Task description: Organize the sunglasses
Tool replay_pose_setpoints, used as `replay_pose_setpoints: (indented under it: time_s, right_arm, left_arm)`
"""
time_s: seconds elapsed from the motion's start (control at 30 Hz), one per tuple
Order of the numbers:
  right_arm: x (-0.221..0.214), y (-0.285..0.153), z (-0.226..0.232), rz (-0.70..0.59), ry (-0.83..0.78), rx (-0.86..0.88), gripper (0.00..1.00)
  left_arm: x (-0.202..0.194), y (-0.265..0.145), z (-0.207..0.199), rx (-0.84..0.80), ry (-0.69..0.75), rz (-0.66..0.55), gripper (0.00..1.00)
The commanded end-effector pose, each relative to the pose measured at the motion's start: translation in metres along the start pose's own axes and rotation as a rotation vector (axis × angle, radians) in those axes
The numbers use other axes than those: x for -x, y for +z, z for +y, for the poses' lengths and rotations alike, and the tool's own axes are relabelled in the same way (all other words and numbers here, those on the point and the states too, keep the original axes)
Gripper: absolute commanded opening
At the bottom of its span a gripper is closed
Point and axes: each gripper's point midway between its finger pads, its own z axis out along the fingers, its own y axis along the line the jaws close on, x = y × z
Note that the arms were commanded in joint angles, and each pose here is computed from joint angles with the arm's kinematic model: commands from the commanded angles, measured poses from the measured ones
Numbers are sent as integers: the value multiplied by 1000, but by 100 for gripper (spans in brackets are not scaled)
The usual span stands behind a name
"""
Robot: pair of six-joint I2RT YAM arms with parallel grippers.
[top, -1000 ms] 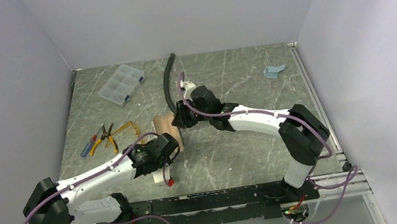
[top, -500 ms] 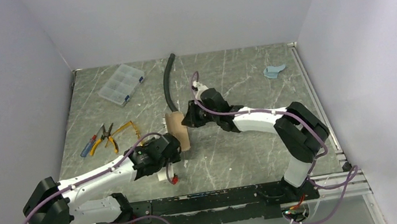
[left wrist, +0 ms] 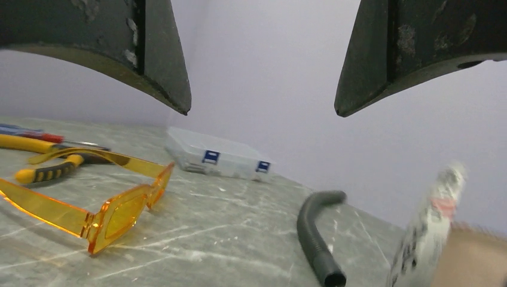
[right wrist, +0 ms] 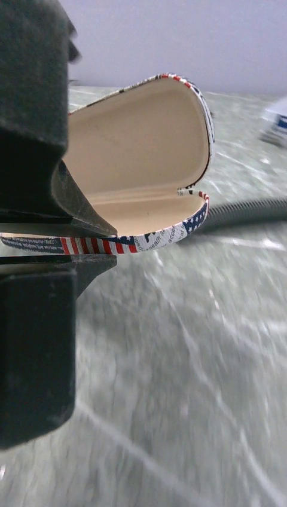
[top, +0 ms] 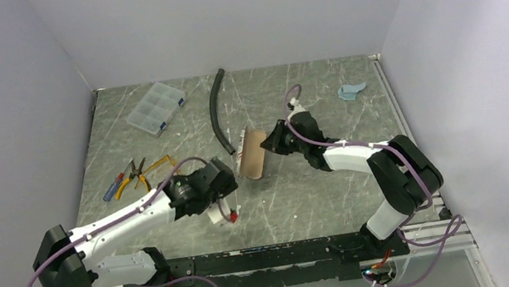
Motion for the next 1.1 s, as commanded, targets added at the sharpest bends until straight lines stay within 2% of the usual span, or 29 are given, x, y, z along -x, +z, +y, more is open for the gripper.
replay_pose_setpoints:
  time_s: [0.0,0.17,0.33,0.47,0.57,0.7,0.9,1.07]
  right_arm:
    - [39,-5,-11,-173,184,-12,0]
    - [37,-2,-36,-225,328,-101,0]
    - [30,2,-53,-254,446,-150,0]
    - [18,6,-59,-243,511,-156,0]
    - [10,4,-63,-257,559,-160,0]
    - [2,-1,-62,-296,590,-180,0]
    - [-3,-2,-57,-326,604,-203,0]
    - [-6,-3,-62,-334,631,-209,0]
  left_arm:
    - [-7,-28,-18,-171,-486,-31,95]
    - [1,-53,-28,-445,-970,-154,95]
    - [-13,-40,1,-445,-1423,-284,95]
    - [3,-36,56,-467,-1672,-535,95]
    - [11,-19,91,-410,-1749,-675,95]
    - [9,18,124,-255,-1781,-754,95]
    - [9,71,147,-107,-1761,-729,92]
    - [21,106,134,-126,-1745,-665,88]
